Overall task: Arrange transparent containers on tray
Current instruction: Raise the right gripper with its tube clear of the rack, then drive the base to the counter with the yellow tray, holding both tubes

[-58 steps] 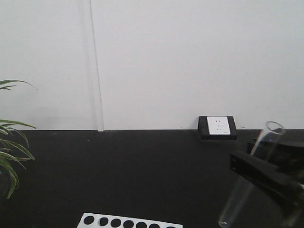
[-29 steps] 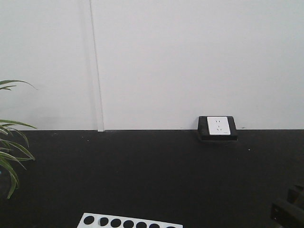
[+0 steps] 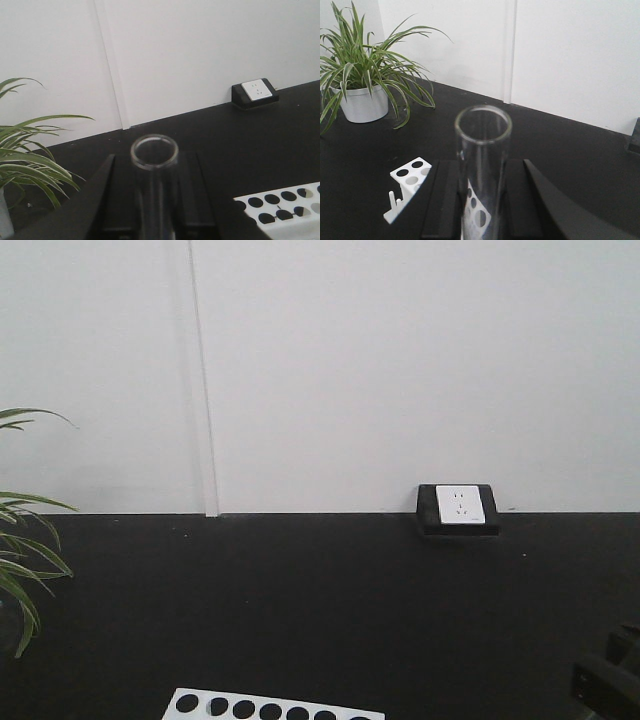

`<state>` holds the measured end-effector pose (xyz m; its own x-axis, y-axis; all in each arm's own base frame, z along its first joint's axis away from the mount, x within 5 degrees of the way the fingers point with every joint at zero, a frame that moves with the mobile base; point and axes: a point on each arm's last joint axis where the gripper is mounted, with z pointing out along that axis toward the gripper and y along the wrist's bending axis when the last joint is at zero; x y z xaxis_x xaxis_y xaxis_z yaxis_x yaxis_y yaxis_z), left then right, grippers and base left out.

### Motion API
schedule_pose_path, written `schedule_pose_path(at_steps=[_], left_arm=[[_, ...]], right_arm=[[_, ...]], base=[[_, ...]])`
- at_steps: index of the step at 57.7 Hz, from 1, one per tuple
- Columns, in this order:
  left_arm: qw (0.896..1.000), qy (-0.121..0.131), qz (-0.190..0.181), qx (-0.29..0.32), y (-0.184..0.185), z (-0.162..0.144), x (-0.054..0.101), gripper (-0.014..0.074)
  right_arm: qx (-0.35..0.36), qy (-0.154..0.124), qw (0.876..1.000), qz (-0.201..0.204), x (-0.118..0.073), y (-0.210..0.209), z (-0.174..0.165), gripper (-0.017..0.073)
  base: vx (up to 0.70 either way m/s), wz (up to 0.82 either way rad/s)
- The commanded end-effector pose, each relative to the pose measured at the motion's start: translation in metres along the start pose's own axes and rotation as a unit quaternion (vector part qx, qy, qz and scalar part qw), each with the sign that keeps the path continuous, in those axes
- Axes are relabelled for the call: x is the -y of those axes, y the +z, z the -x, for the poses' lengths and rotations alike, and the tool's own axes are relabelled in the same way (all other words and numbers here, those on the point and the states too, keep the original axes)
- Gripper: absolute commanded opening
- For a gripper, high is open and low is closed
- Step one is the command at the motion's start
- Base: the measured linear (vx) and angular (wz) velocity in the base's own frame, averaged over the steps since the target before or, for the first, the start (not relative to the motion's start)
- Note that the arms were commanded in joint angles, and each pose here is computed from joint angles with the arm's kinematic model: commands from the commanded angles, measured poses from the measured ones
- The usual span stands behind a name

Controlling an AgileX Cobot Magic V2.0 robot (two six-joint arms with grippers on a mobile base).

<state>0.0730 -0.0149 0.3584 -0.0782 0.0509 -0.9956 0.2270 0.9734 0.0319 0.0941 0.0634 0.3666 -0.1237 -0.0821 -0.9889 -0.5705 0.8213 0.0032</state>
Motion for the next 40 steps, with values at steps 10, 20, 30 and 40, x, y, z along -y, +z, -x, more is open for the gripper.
schedule_pose_path(at_steps=[10,20,30,40], left_arm=[[0.999,0.001,-0.009,0.046,-0.0022,0.0145,0.0013,0.0075],[0.999,0.001,-0.009,0.046,-0.0022,0.0145,0.0013,0.0075],[0.999,0.001,-0.009,0.046,-0.0022,0.0145,0.0013,0.0075],[0.999,0.001,-0.009,0.046,-0.0022,0.0145,0.0013,0.0075]], right_arm=[[0.059,-0.003,0.998,-0.011,0.0019,-0.0043,0.0176,0.0064],[0.059,-0.003,0.998,-0.011,0.0019,-0.0043,0.0176,0.0064],[0.059,-0.003,0.998,-0.011,0.0019,-0.0043,0.0176,0.0064],[0.058,-0.003,0.998,-0.011,0.0020,-0.0035,0.0174,0.0064]], base=[[0.00,0.00],[0.00,0.00],[0.00,0.01],[-0.04,0.06]])
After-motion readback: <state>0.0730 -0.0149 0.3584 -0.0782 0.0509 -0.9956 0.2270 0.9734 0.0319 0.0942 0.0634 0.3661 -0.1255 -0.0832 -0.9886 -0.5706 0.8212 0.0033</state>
